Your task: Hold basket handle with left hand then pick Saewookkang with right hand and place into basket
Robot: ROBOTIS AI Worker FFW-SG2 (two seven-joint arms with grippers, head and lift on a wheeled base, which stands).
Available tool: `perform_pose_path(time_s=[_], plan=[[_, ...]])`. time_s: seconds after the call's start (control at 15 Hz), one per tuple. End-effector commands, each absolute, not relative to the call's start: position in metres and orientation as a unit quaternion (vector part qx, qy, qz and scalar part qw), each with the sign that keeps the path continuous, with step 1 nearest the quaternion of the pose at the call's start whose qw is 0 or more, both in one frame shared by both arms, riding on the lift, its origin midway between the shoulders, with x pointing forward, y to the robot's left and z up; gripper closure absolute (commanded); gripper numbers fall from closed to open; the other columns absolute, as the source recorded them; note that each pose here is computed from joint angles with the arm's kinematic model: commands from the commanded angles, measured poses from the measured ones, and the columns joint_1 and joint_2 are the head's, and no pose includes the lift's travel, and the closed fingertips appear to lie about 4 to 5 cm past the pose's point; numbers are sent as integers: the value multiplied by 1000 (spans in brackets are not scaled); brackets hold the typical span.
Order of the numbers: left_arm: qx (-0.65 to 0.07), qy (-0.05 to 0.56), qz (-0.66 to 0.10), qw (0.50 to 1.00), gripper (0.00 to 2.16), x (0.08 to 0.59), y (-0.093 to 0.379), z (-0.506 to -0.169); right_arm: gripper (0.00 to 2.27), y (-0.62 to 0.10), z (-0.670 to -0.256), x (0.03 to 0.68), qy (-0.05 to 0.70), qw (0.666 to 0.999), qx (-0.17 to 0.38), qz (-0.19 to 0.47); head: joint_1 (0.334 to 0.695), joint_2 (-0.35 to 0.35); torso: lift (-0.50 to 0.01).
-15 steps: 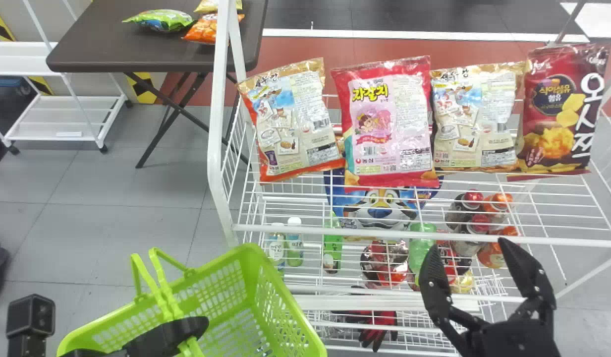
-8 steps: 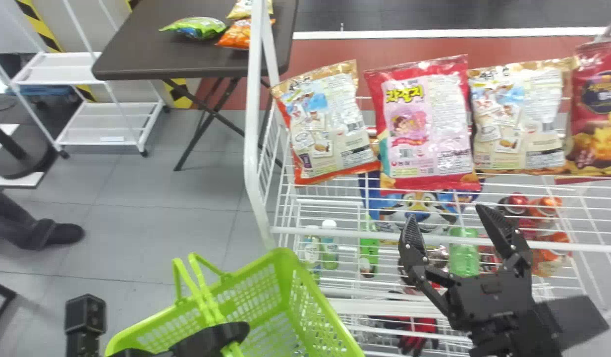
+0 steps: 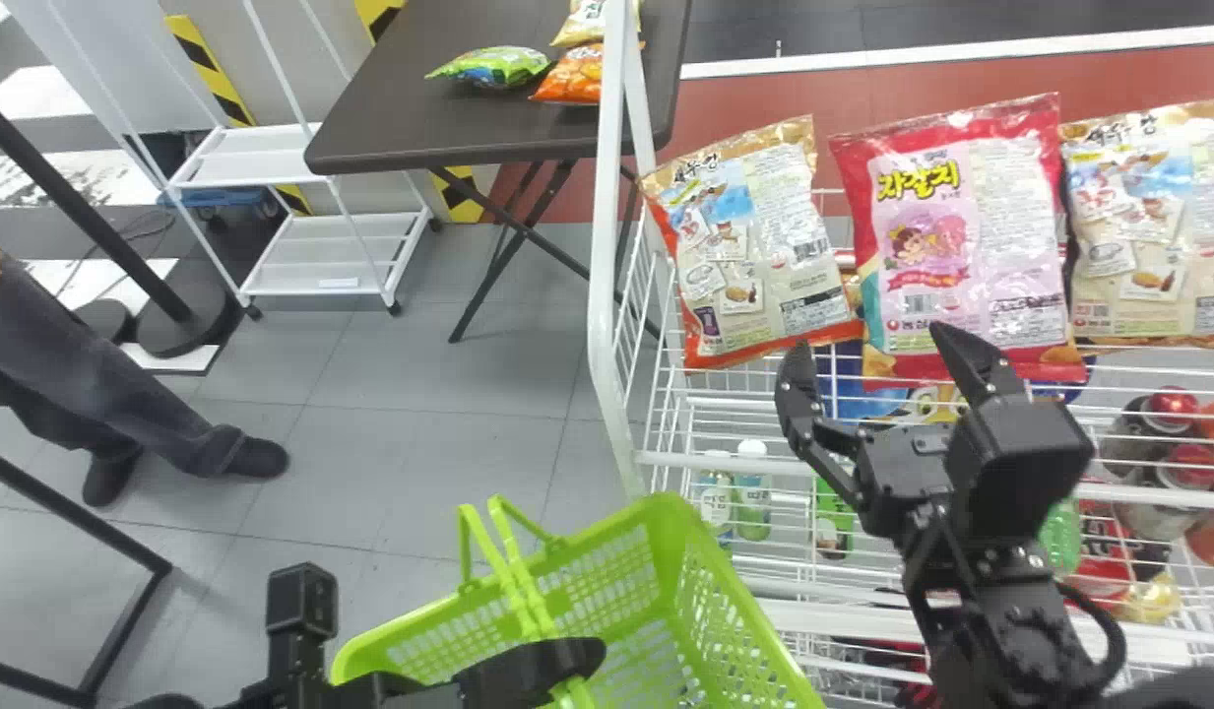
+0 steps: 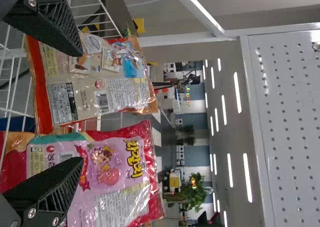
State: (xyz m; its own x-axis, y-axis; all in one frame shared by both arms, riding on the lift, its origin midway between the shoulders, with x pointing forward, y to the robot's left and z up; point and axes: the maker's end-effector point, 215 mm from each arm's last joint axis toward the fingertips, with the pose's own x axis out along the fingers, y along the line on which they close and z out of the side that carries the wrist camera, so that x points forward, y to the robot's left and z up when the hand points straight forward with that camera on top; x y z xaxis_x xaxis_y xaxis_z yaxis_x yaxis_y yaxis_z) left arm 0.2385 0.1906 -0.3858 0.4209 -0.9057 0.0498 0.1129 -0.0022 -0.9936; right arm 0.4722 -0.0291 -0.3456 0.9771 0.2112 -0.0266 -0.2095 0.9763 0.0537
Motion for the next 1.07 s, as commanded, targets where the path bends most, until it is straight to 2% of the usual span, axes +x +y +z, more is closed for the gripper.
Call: perform_pose_path(time_s=[0.0, 0.27, 0.67, 0.87, 0.93, 1.0], plan=[[-582, 352, -415, 604, 2152, 237, 186, -384, 53, -6, -347, 491, 36, 993, 18, 113, 695, 255, -19], [-568, 365, -432, 597, 2152, 244, 168, -384, 53, 9, -371, 522, 70, 992, -29, 105, 695, 278, -19], [-566, 371, -435, 595, 2152, 243, 164, -386, 53, 29, -379, 574, 81, 985, -98, 118, 695, 253, -19], [-565, 371, -434, 595, 2152, 244, 165, -386, 70, 22, -399, 605, 100, 977, -139, 124, 695, 258, -19], [-565, 372, -433, 595, 2152, 245, 167, -387, 154, 20, -405, 609, 105, 976, -148, 125, 695, 254, -19], [-566, 372, -433, 595, 2152, 246, 167, -388, 343, 20, -412, 610, 113, 974, -148, 131, 695, 252, -19]])
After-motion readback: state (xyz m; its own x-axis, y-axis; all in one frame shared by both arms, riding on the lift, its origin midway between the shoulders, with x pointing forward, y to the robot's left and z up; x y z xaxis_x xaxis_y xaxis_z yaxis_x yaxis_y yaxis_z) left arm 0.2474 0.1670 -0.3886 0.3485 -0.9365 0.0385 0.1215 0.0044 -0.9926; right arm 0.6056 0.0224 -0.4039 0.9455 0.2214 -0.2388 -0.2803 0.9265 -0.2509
